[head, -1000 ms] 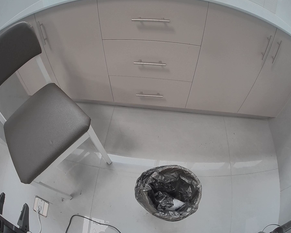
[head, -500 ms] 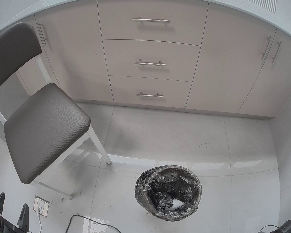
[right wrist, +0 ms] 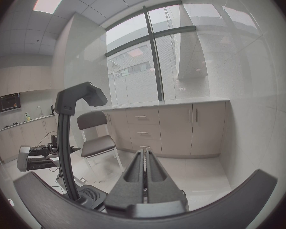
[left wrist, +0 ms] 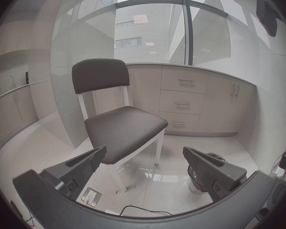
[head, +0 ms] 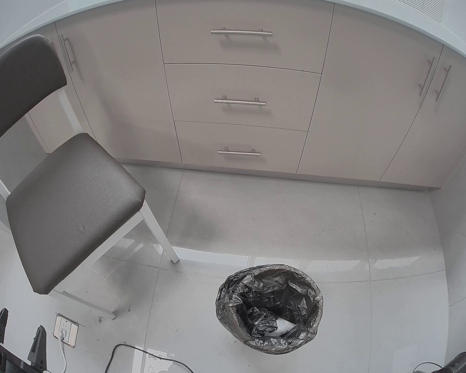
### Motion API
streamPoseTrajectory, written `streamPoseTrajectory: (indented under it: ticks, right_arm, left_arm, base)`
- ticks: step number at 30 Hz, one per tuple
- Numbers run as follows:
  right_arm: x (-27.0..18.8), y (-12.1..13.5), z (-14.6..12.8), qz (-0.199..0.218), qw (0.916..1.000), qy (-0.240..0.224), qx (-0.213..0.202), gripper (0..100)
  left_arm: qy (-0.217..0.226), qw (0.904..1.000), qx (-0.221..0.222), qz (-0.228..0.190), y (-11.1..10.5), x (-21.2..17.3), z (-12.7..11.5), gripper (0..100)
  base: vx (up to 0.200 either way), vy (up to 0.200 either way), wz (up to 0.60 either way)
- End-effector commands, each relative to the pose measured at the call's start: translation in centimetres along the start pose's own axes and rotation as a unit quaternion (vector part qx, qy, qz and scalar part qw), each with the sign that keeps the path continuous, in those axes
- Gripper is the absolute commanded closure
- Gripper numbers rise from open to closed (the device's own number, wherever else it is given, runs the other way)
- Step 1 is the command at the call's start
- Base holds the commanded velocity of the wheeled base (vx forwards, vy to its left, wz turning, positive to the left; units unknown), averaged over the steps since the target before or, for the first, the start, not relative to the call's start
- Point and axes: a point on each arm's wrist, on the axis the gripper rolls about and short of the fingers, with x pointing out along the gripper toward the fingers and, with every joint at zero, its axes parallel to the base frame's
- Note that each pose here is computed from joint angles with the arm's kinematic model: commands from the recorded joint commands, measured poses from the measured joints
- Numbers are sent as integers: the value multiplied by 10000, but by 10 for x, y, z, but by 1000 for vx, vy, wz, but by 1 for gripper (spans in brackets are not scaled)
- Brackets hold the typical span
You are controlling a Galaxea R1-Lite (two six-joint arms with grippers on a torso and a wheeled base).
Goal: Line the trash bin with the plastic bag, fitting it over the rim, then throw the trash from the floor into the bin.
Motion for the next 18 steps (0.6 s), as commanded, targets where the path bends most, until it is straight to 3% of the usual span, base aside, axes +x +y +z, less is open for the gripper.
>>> streamPoseTrajectory:
  ticks: [1, 9, 13, 15, 16, 18]
  right_arm:
    - [4, 1, -13, -65, 9997, 215, 135, 100]
    - [61, -17, -24, -400, 9939, 972, 328, 100]
    - [138, -43, -46, -1207, 9896, 751, 219, 100]
    - [138, -43, -46, -1207, 9896, 751, 219, 100]
    - [179, -60, -79, -1874, 9798, 680, 135, 100]
    - [195, -68, -104, -2218, 9721, 749, 125, 100]
  left_arm:
    - [-8, 10000, -3, 2, 0, 0, -2, 0]
    - [-8, 10000, -3, 2, 0, 0, -2, 0]
    - [-8, 10000, -3, 2, 0, 0, -2, 0]
    - [-8, 10000, -3, 2, 0, 0, -2, 0]
    - [-8, 10000, -3, 2, 0, 0, -3, 0]
    - [-1, 10000, -3, 2, 0, 0, -3, 0]
  base:
    - [0, 0, 0]
    - [0, 0, 0]
    - [0, 0, 0]
    - [0, 0, 0]
    - [0, 0, 0]
    - [0, 0, 0]
